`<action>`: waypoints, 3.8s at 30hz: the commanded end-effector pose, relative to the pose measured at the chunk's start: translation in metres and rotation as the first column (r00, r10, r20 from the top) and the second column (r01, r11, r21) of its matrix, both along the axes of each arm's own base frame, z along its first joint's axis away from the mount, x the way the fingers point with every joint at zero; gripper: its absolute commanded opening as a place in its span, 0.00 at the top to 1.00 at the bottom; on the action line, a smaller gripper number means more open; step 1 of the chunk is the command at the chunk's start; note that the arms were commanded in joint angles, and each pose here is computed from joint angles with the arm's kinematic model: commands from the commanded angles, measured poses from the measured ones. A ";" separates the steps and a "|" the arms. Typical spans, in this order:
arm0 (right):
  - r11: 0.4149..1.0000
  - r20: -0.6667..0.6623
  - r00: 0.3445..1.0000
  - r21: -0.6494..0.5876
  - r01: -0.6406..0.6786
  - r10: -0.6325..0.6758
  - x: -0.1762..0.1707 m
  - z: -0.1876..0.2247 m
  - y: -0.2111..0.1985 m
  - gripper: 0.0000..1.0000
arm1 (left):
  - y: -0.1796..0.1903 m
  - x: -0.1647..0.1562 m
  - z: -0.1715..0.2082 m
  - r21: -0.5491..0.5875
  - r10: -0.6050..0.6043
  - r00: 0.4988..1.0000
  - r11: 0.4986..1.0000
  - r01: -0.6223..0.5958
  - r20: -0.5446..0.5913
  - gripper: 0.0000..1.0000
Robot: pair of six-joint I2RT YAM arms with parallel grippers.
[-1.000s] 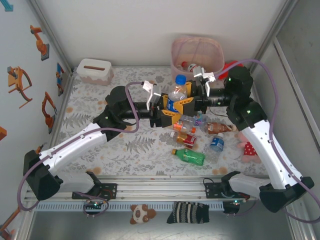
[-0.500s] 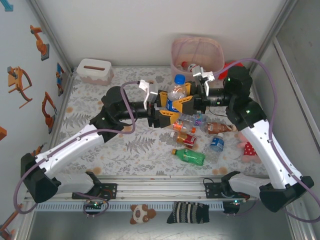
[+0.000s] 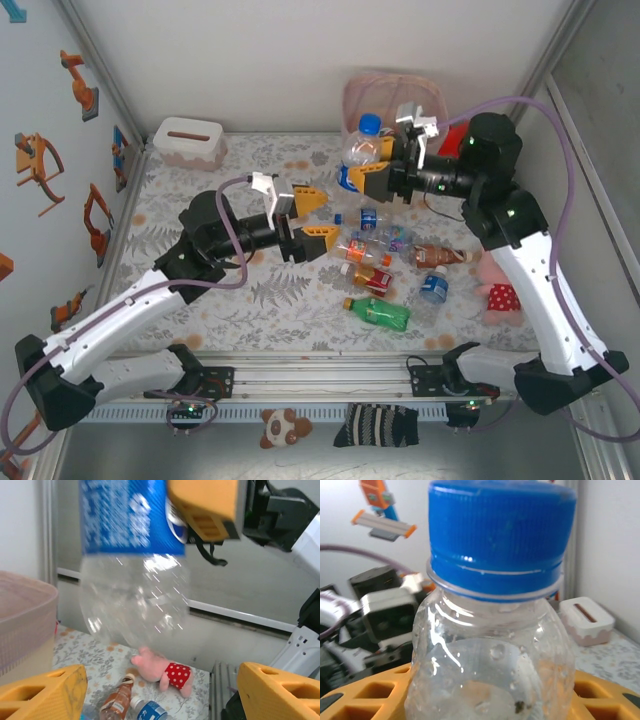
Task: Put the plastic bottles in the bin
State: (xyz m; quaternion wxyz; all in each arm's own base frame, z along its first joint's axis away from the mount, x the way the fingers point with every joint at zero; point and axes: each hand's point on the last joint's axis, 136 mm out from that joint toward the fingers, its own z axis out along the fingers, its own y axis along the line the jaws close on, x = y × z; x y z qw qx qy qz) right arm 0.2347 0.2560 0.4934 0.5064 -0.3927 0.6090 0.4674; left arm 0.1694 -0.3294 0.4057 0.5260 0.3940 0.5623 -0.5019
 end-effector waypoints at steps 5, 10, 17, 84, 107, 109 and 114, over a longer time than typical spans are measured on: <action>0.934 -0.124 0.926 -0.020 0.356 -0.356 0.095 0.002 -0.035 0.53 | 0.017 0.003 -0.003 0.015 0.083 0.996 0.996 -0.084 0.034 0.22; 0.797 -0.306 0.752 -0.037 0.603 -0.583 0.165 -0.010 -0.073 0.59 | 0.022 0.001 -0.003 0.015 0.097 0.994 0.995 -0.098 0.041 0.22; 0.626 -0.501 0.525 -0.043 0.778 -0.688 0.234 -0.038 -0.100 0.60 | 0.027 0.001 -0.006 0.016 0.114 0.993 0.993 -0.115 0.040 0.22; 0.035 -0.950 -0.112 -0.127 0.991 -0.290 0.330 -0.125 -0.134 0.23 | 0.038 0.007 -0.028 0.051 0.185 0.983 0.981 -0.185 0.006 0.22; 0.423 -0.920 0.274 0.137 0.896 -0.282 0.414 -0.138 -0.042 0.28 | 0.033 0.016 -0.038 0.073 0.206 0.978 0.976 -0.204 -0.027 0.22; 0.411 -0.921 0.246 0.107 0.905 -0.301 0.416 -0.148 -0.044 0.27 | 0.032 0.016 -0.038 0.074 0.209 0.978 0.976 -0.206 -0.025 0.22; 0.358 -0.921 0.084 -0.062 0.932 -0.380 0.411 -0.196 -0.058 0.25 | 0.032 0.017 -0.040 0.087 0.214 0.977 0.974 -0.211 -0.022 0.22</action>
